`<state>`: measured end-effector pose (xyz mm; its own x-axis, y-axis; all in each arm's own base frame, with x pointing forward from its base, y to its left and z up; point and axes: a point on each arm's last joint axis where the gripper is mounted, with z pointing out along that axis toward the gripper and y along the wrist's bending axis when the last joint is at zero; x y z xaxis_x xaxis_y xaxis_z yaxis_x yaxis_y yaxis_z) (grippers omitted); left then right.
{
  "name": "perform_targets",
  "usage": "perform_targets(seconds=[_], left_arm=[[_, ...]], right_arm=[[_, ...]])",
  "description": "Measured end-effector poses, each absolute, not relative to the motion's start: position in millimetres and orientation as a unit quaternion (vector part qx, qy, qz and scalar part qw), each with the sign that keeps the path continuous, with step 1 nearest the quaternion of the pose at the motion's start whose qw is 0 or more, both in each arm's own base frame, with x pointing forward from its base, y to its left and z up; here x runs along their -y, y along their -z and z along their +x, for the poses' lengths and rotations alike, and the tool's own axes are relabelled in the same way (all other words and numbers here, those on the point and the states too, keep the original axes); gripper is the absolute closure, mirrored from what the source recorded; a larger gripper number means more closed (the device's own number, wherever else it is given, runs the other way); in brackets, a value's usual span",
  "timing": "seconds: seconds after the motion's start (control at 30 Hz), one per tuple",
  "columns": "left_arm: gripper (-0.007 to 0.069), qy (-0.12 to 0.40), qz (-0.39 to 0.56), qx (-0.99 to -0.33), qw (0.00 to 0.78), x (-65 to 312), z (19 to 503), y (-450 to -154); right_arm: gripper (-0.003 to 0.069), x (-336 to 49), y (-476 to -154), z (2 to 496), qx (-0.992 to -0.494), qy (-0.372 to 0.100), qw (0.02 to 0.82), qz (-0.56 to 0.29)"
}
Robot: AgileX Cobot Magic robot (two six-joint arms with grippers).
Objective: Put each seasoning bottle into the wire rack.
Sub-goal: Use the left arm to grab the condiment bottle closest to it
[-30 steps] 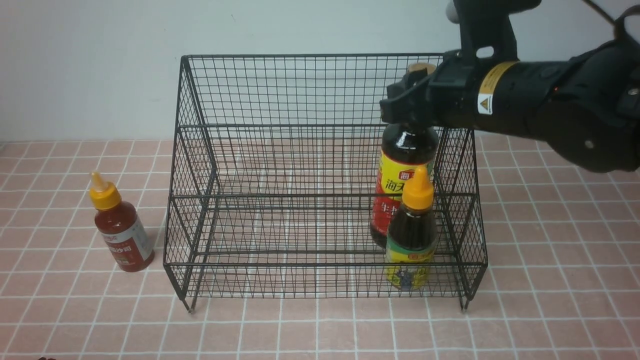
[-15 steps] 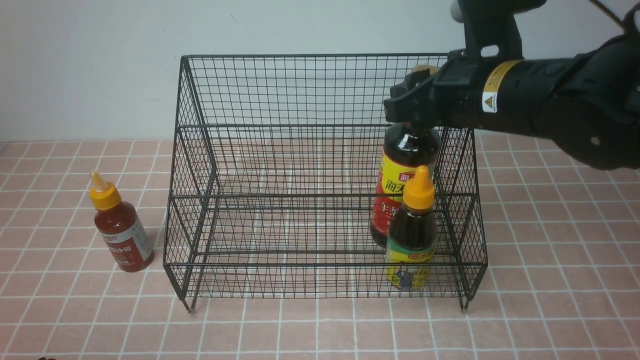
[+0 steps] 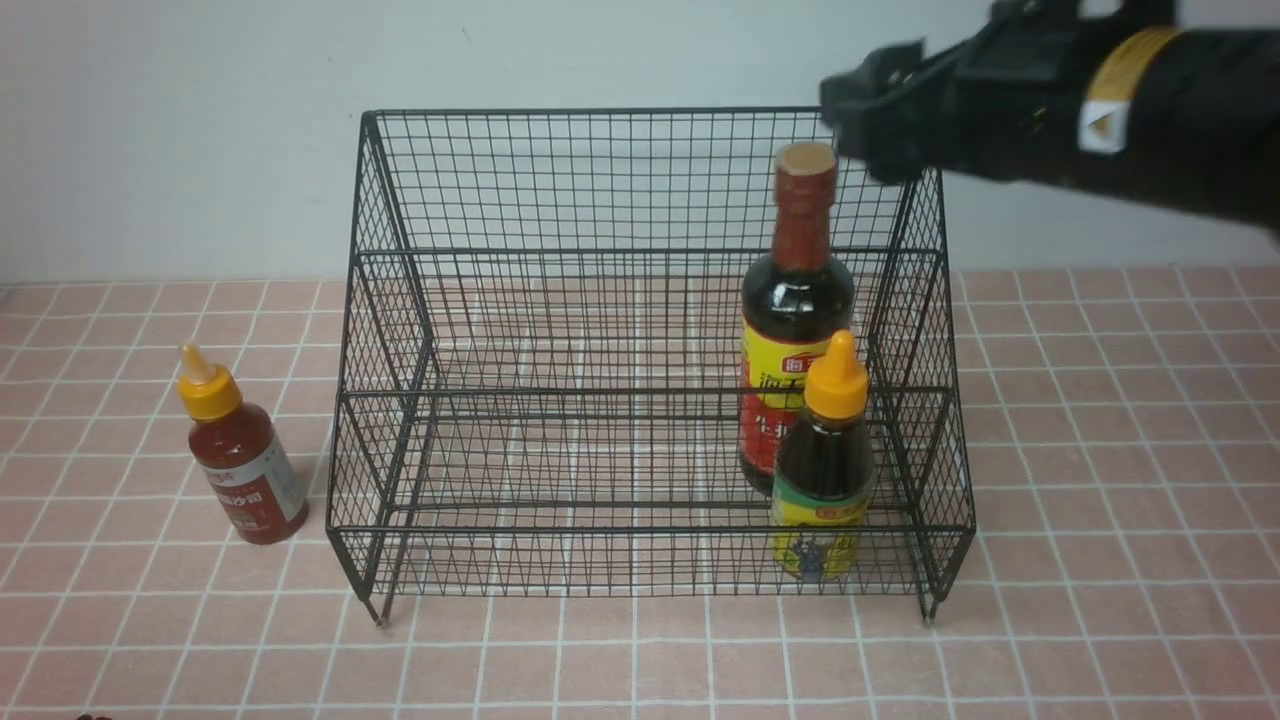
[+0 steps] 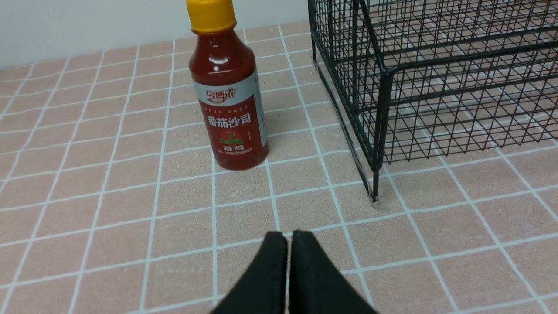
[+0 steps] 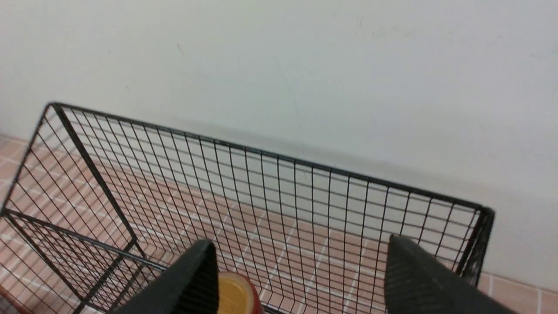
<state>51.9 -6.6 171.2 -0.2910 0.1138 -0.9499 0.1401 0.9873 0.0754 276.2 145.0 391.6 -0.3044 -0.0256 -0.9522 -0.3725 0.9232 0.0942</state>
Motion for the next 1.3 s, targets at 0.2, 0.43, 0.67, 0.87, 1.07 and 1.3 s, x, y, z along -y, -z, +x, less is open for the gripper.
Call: perform_targets(seconds=[0.2,0.43,0.67,0.87,1.07,1.3], left_arm=[[0.0631,0.011,0.079,-0.803,0.590,6.6,51.9,-171.2],[0.0631,0.011,0.079,-0.803,0.590,6.6,51.9,-171.2],[0.0631,0.011,0.079,-0.803,0.590,6.6,51.9,-171.2],[0.0631,0.011,0.079,-0.803,0.590,6.6,51.9,-171.2],[0.0631,0.011,0.079,-0.803,0.590,6.6,51.9,-171.2],[0.0631,0.011,0.079,-0.803,0.590,6.6,51.9,-171.2]], right_arm=[[0.0281,-108.6,-440.8,219.9,-0.767,-0.128,0.616,-0.125],[0.0627,-48.0,-483.5,124.6,-0.738,-0.121,0.658,-0.087],[0.0671,-14.2,-492.6,62.0,-0.715,-0.162,0.677,-0.056],[0.0672,-9.7,-493.9,43.0,-0.703,-0.211,0.677,-0.050],[0.0672,-9.9,-494.4,41.3,-0.700,-0.208,0.681,-0.061],[0.0672,-18.0,-495.3,39.5,-0.676,-0.182,0.698,-0.148]])
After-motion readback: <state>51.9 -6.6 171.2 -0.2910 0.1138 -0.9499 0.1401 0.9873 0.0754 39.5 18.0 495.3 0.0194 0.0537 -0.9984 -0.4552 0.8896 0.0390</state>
